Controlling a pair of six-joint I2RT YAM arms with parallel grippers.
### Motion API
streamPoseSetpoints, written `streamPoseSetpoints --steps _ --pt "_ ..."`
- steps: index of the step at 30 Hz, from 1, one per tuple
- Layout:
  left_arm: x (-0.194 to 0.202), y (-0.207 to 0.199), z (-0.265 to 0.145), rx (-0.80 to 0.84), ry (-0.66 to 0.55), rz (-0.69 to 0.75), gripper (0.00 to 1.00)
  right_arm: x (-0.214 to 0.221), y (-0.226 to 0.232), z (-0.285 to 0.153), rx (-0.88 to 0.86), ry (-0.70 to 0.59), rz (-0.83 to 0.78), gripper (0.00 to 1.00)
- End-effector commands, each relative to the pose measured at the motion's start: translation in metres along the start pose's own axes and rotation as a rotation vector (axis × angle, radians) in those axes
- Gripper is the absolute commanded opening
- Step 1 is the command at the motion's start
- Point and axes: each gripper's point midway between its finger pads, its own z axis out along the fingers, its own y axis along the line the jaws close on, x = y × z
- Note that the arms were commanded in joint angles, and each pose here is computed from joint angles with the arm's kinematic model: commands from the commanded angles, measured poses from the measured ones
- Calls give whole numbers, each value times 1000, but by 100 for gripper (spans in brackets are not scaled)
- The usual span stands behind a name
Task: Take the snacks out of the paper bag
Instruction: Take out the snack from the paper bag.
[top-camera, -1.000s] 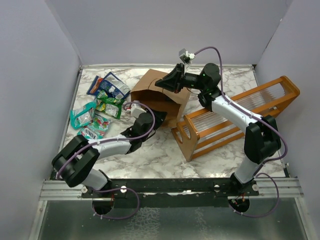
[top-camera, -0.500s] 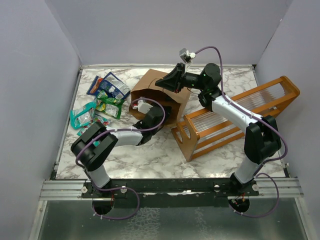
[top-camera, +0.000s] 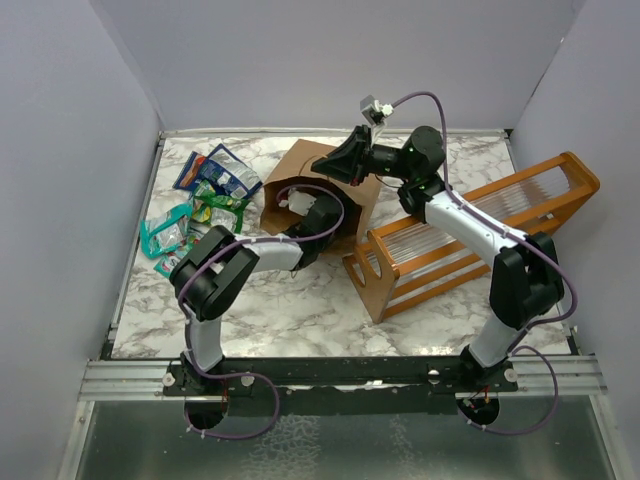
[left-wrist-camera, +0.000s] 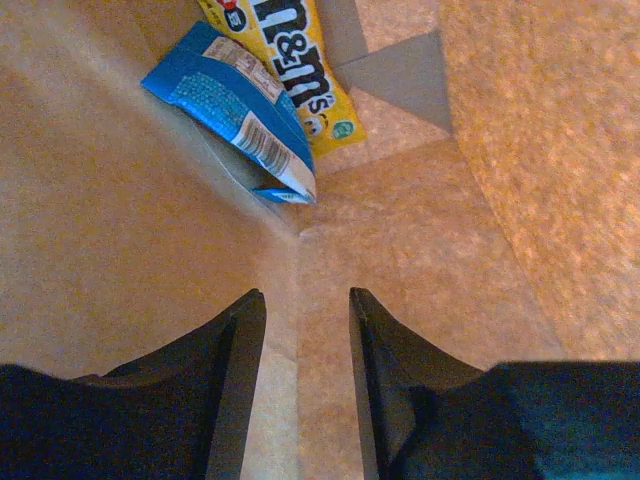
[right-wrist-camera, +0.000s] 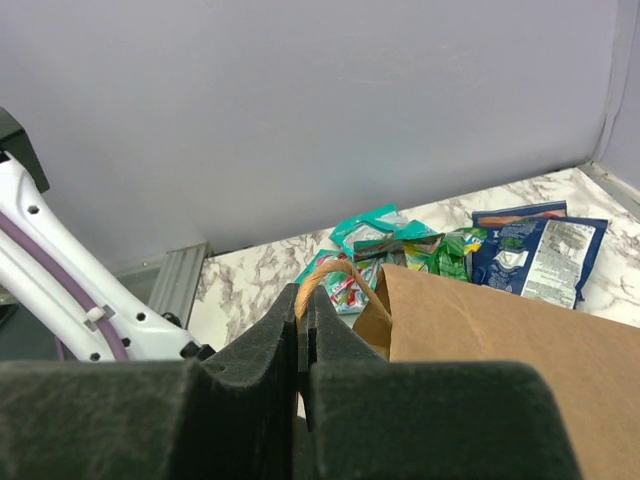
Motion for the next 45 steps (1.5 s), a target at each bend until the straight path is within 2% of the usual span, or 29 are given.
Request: streamPoseSetpoints --steps 1,10,17,24,32,40,45 --pt "2 24 16 -89 25 -58 43 -35 20 0 -37 -40 -88 2" --pt "-11 30 43 -117 -11 -65 51 -38 23 -1 -42 -44 -88 2" --pt "-6 40 67 -181 -7 -81 62 -41 23 1 -48 -51 -88 2" --pt "-6 45 89 -218 -13 -99 61 -44 21 2 -43 -53 -96 2" --pt "-8 46 112 -228 14 -168 47 -42 21 3 -54 -56 -86 2" --pt "-24 32 104 -177 25 -138 14 -43 17 3 -31 -47 -116 2" --pt "-36 19 83 -123 25 -98 10 -40 10 1 12 -24 -152 2"
